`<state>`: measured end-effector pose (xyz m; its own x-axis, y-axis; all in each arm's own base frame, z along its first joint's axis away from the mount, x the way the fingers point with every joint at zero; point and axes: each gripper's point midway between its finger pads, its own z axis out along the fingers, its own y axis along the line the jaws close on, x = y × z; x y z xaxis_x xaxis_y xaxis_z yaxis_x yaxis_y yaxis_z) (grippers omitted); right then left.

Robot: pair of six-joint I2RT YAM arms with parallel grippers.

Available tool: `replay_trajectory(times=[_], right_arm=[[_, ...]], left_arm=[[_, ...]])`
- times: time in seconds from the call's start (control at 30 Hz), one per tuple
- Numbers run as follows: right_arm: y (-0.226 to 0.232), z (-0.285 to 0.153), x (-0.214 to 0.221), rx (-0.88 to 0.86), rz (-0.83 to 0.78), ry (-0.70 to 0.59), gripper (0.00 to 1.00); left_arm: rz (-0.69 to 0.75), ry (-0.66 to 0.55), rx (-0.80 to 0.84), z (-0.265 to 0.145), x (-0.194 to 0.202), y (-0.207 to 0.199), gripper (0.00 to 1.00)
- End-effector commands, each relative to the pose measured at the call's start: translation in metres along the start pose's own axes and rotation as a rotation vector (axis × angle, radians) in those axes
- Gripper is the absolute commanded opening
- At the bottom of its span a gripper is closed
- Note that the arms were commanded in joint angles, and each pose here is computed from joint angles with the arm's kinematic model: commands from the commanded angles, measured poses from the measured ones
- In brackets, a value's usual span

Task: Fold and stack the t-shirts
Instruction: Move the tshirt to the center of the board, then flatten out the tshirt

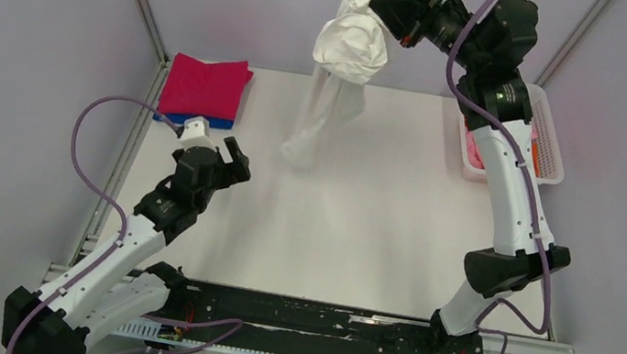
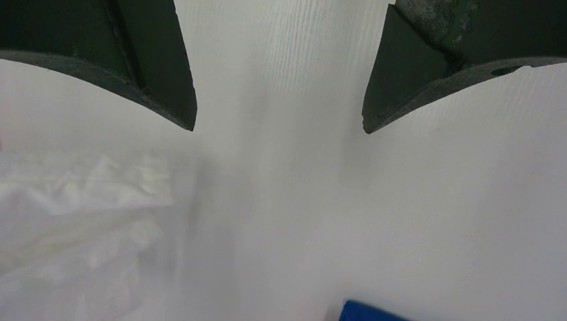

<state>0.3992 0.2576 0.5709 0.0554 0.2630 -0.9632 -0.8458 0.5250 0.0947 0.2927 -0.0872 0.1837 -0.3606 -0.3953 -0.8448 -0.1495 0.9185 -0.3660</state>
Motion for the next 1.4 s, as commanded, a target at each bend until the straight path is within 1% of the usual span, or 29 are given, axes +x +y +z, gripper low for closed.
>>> replay_trajectory(times=[0.0, 0.07, 0.1, 0.17, 0.2, 0.23, 0.27, 0.3, 0.33, 0.37, 0.43, 0.5, 0.6, 0.67, 0.77, 0.97, 1.03, 1.1, 1.13, 1.23, 1.37], right_arm=[[-0.01, -0.016, 0.02, 0.052, -0.049, 0.039, 0.0], [-0.019, -0.033, 0.049, 0.12, -0.048, 0.095, 0.01], [-0.023, -0.045, 0.065, 0.16, -0.041, 0.128, 0.03], [-0.046, -0.076, 0.111, 0.314, 0.014, 0.202, 0.09], [-0.06, -0.095, 0.134, 0.409, 0.049, 0.236, 0.15], [-0.073, -0.117, 0.161, 0.491, 0.089, 0.279, 0.25], [-0.085, -0.138, 0.184, 0.571, 0.13, 0.312, 0.43], [-0.095, -0.161, 0.207, 0.674, 0.18, 0.338, 0.72], [-0.105, -0.182, 0.229, 0.767, 0.214, 0.366, 0.91], [-0.112, -0.2, 0.244, 0.859, 0.234, 0.386, 0.99], [-0.123, -0.233, 0.265, 1.026, 0.247, 0.41, 1.0], [-0.121, -0.246, 0.275, 1.069, 0.269, 0.422, 1.0], [-0.104, -0.243, 0.286, 1.0, 0.331, 0.437, 1.0], [-0.09, -0.237, 0.295, 0.921, 0.382, 0.458, 1.0], [-0.077, -0.234, 0.313, 0.857, 0.441, 0.495, 1.0], [-0.079, -0.231, 0.333, 0.852, 0.437, 0.547, 1.0], [-0.082, -0.231, 0.336, 0.865, 0.436, 0.554, 1.0], [-0.088, -0.233, 0.34, 0.886, 0.428, 0.563, 1.0], [-0.09, -0.234, 0.342, 0.896, 0.424, 0.568, 1.0], [-0.095, -0.236, 0.349, 0.912, 0.413, 0.586, 1.0], [-0.103, -0.236, 0.357, 0.929, 0.406, 0.611, 1.0]], left_arm=[[-0.076, -0.071, -0.092, -0.014, -0.023, 0.014, 1.0], [-0.088, -0.075, -0.12, -0.018, -0.024, 0.02, 1.0], [-0.091, -0.073, -0.137, -0.02, -0.023, 0.025, 1.0], [-0.105, -0.067, -0.162, -0.023, -0.02, 0.03, 1.0], [-0.117, -0.067, -0.174, -0.024, -0.019, 0.032, 1.0], [-0.112, -0.055, -0.187, -0.025, -0.016, 0.036, 1.0], [-0.116, -0.052, -0.195, -0.025, -0.015, 0.037, 1.0], [-0.11, -0.037, -0.207, -0.026, -0.011, 0.04, 1.0], [-0.11, -0.028, -0.208, -0.026, -0.009, 0.04, 1.0], [-0.104, -0.013, -0.213, -0.025, -0.005, 0.041, 1.0], [-0.096, 0.018, -0.215, -0.023, 0.002, 0.041, 1.0], [-0.091, 0.055, -0.216, -0.021, 0.011, 0.04, 1.0], [-0.084, 0.136, -0.216, -0.017, 0.03, 0.039, 1.0], [-0.08, 0.182, -0.218, -0.015, 0.043, 0.04, 1.0], [-0.085, 0.219, -0.234, -0.009, 0.055, 0.045, 1.0], [-0.197, 0.24, -0.164, 0.028, 0.053, 0.043, 0.99], [-0.223, 0.238, -0.197, 0.041, 0.05, 0.051, 0.96], [-0.235, 0.252, -0.237, 0.053, 0.052, 0.059, 0.9], [-0.233, 0.276, -0.271, 0.059, 0.059, 0.067, 0.89], [-0.226, 0.287, -0.338, 0.069, 0.062, 0.078, 0.85], [-0.225, 0.304, -0.392, 0.082, 0.067, 0.09, 0.84]])
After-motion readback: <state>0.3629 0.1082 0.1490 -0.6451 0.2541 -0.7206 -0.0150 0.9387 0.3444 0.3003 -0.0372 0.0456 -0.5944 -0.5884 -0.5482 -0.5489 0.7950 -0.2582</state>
